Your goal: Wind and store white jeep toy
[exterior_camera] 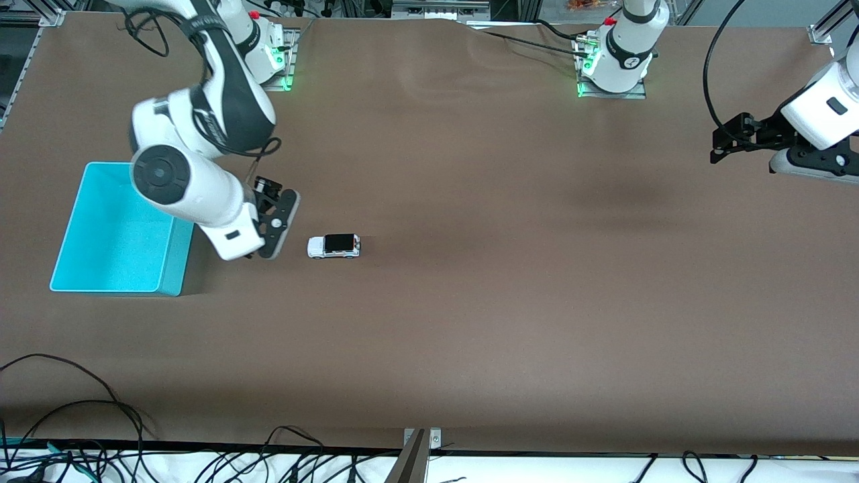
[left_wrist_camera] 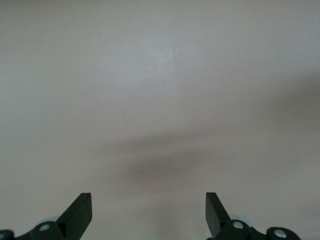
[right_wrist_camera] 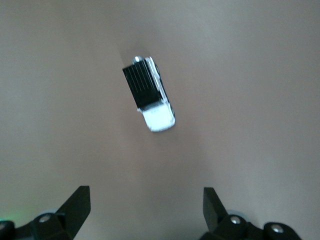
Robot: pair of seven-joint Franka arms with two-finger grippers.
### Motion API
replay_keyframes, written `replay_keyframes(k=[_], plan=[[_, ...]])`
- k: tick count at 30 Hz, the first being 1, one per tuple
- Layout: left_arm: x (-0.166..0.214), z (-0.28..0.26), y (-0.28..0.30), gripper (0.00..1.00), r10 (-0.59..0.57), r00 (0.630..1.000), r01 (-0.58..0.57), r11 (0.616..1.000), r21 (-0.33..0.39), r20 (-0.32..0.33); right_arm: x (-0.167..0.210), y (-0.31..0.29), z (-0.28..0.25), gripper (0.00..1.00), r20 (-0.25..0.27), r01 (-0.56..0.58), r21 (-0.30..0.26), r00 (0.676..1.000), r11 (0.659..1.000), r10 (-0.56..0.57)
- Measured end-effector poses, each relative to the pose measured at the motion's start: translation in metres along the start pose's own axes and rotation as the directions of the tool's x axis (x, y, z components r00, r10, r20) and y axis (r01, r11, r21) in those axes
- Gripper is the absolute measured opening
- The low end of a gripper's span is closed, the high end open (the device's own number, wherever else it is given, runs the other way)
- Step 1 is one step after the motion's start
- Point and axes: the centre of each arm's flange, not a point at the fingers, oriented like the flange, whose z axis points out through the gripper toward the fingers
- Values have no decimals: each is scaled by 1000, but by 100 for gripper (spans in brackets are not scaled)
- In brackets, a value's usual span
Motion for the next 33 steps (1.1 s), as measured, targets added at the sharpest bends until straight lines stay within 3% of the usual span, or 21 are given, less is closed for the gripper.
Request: replay_keyframes(k=[9,17,19,33], plan=[[5,6,-3,100,-41,999,41,999,-1,11,29,-9,48,100,-42,204,-62,978,977,-206],[4,5,-9,100,-56,998,56,998,-2,9,45,-25,107,100,-64,368,-127,924,921,-378],[4,5,-11,100,-60,998,60,998,-2,9,45,-24,132,100,-61,393,-117,914,912,-401],[5,-1,-12,100,-62,998,62,998,-1,-6,45,-22,170,100,-55,397,-76,914,914,-402]])
